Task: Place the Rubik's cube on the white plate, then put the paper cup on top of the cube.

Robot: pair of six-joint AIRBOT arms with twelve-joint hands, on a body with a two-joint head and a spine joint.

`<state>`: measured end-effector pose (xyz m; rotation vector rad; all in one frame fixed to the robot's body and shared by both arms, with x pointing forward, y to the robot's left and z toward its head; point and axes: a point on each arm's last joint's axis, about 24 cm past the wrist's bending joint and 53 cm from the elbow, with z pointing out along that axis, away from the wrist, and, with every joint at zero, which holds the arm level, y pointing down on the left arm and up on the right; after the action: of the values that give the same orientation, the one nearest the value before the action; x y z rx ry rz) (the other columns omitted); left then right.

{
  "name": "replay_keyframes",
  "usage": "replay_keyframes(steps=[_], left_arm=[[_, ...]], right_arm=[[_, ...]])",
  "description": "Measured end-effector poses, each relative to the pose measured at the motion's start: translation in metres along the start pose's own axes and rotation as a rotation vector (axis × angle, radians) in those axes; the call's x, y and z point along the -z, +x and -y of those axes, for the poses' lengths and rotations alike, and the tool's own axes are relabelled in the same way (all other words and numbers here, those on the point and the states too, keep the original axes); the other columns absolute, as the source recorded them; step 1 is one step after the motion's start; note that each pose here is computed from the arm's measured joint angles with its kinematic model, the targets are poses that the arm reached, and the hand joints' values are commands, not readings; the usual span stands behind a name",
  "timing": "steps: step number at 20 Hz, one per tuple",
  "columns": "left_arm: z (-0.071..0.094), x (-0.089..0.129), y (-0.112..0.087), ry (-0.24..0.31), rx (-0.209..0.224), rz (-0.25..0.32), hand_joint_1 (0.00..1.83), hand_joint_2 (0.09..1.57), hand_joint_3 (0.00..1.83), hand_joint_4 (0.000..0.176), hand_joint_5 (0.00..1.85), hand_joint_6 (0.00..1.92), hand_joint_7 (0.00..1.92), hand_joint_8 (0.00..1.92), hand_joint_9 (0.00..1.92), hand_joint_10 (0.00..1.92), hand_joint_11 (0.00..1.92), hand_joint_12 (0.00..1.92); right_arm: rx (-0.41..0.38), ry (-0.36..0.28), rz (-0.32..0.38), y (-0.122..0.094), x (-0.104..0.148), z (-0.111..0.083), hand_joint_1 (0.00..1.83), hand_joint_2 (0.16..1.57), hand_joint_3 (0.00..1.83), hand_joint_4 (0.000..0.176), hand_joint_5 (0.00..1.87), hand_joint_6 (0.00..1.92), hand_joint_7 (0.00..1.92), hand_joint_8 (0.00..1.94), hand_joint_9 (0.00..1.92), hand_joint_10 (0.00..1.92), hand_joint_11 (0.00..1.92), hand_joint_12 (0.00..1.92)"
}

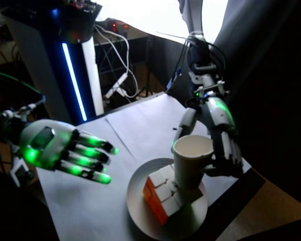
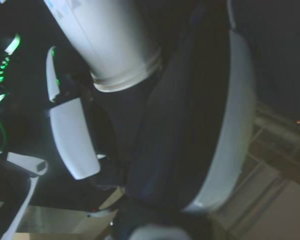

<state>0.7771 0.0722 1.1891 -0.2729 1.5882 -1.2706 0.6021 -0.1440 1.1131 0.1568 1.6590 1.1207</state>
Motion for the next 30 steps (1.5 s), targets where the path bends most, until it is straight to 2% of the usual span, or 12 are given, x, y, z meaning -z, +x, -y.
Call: replay_keyframes(steps=[3, 5, 7, 9, 11, 14, 16, 19, 23, 28, 29, 30], left_arm=[[0.0, 0.0, 0.001, 0.001, 0.002, -0.002, 0.99, 1.18, 0.0, 0.026, 0.19, 1.41, 0.2, 1.27, 0.11, 1.52, 0.0, 1.92], [0.001, 0.0, 0.001, 0.002, 0.005, -0.004, 0.97, 1.18, 0.0, 0.047, 0.17, 1.37, 0.16, 1.3, 0.09, 1.57, 0.0, 1.92], [0.001, 0.0, 0.001, 0.003, 0.006, -0.005, 0.94, 1.18, 0.0, 0.045, 0.15, 1.25, 0.15, 1.28, 0.09, 1.53, 0.0, 1.92], [0.001, 0.0, 0.002, 0.003, 0.004, -0.006, 0.98, 1.18, 0.0, 0.007, 0.15, 1.33, 0.2, 1.31, 0.16, 1.54, 0.02, 1.92], [0.001, 0.0, 0.002, 0.005, 0.008, -0.008, 0.96, 1.18, 0.0, 0.034, 0.11, 1.32, 0.12, 1.3, 0.1, 1.48, 0.0, 1.92], [0.002, 0.0, 0.003, 0.008, 0.01, -0.009, 0.99, 1.21, 0.0, 0.027, 0.13, 1.36, 0.12, 1.24, 0.09, 1.49, 0.0, 1.92], [0.007, 0.0, 0.006, 0.022, 0.009, -0.015, 0.97, 1.2, 0.0, 0.042, 0.12, 1.35, 0.11, 1.25, 0.11, 1.48, 0.0, 1.92], [0.012, 0.0, 0.007, 0.044, 0.008, -0.016, 0.97, 1.2, 0.0, 0.0, 0.12, 1.27, 0.13, 1.19, 0.13, 1.44, 0.04, 1.92], [0.018, 0.003, 0.004, 0.063, 0.006, -0.009, 0.93, 1.21, 0.0, 0.009, 0.11, 1.24, 0.16, 1.15, 0.17, 1.42, 0.08, 1.91], [0.017, 0.0, 0.011, 0.058, 0.008, -0.022, 0.97, 1.18, 0.0, 0.0, 0.13, 1.3, 0.17, 1.2, 0.16, 1.46, 0.05, 1.92], [0.016, -0.001, 0.013, 0.053, 0.008, -0.026, 0.95, 1.18, 0.0, 0.028, 0.15, 1.24, 0.17, 1.14, 0.15, 1.38, 0.01, 1.92], [0.014, -0.001, 0.014, 0.048, 0.006, -0.029, 0.94, 1.18, 0.0, 0.029, 0.14, 1.2, 0.16, 1.11, 0.13, 1.37, 0.0, 1.9]], right_arm=[[-0.002, 0.002, 0.001, 0.0, 0.0, 0.0, 0.74, 1.22, 0.0, 0.0, 0.0, 1.17, 0.12, 1.29, 0.15, 1.54, 0.0, 1.85], [-0.002, 0.001, 0.001, 0.0, 0.0, 0.0, 0.72, 1.22, 0.0, 0.0, 0.0, 1.29, 0.12, 1.32, 0.1, 1.5, 0.0, 1.81], [-0.002, 0.001, 0.001, 0.0, 0.0, 0.0, 0.7, 1.22, 0.0, 0.0, 0.0, 1.24, 0.14, 1.3, 0.08, 1.49, 0.0, 1.71], [-0.002, 0.001, 0.001, 0.0, 0.0, 0.0, 0.72, 1.21, 0.0, 0.0, 0.0, 1.21, 0.15, 1.26, 0.16, 1.52, 0.0, 1.88], [-0.002, 0.003, 0.001, 0.0, 0.0, 0.001, 0.7, 1.22, 0.0, 0.0, 0.0, 1.24, 0.15, 1.23, 0.13, 1.48, 0.0, 1.75], [-0.003, 0.008, -0.001, 0.001, 0.001, 0.003, 0.73, 1.2, 0.0, 0.0, 0.0, 1.25, 0.14, 1.21, 0.17, 1.51, 0.0, 1.88], [-0.003, 0.008, -0.001, 0.001, 0.001, 0.003, 0.72, 1.22, 0.0, 0.0, 0.0, 1.31, 0.12, 1.28, 0.16, 1.52, 0.0, 1.81], [-0.004, 0.007, -0.001, 0.001, 0.001, 0.003, 0.7, 1.22, 0.0, 0.0, 0.0, 1.22, 0.12, 1.27, 0.17, 1.54, 0.0, 1.87], [-0.005, 0.007, -0.001, 0.002, 0.001, 0.003, 0.71, 1.22, 0.0, 0.0, 0.0, 1.21, 0.11, 1.2, 0.16, 1.44, 0.0, 1.68], [-0.007, 0.007, -0.002, 0.003, 0.0, 0.003, 0.72, 1.2, 0.0, 0.0, 0.0, 1.25, 0.17, 1.26, 0.21, 1.5, 0.02, 1.85], [-0.008, 0.007, -0.003, 0.003, 0.0, 0.002, 0.73, 1.22, 0.01, 0.0, 0.0, 1.26, 0.15, 1.21, 0.18, 1.47, 0.0, 1.8], [-0.008, 0.007, -0.003, 0.003, 0.0, 0.002, 0.73, 1.22, 0.01, 0.0, 0.0, 1.24, 0.14, 1.23, 0.17, 1.47, 0.0, 1.76]])
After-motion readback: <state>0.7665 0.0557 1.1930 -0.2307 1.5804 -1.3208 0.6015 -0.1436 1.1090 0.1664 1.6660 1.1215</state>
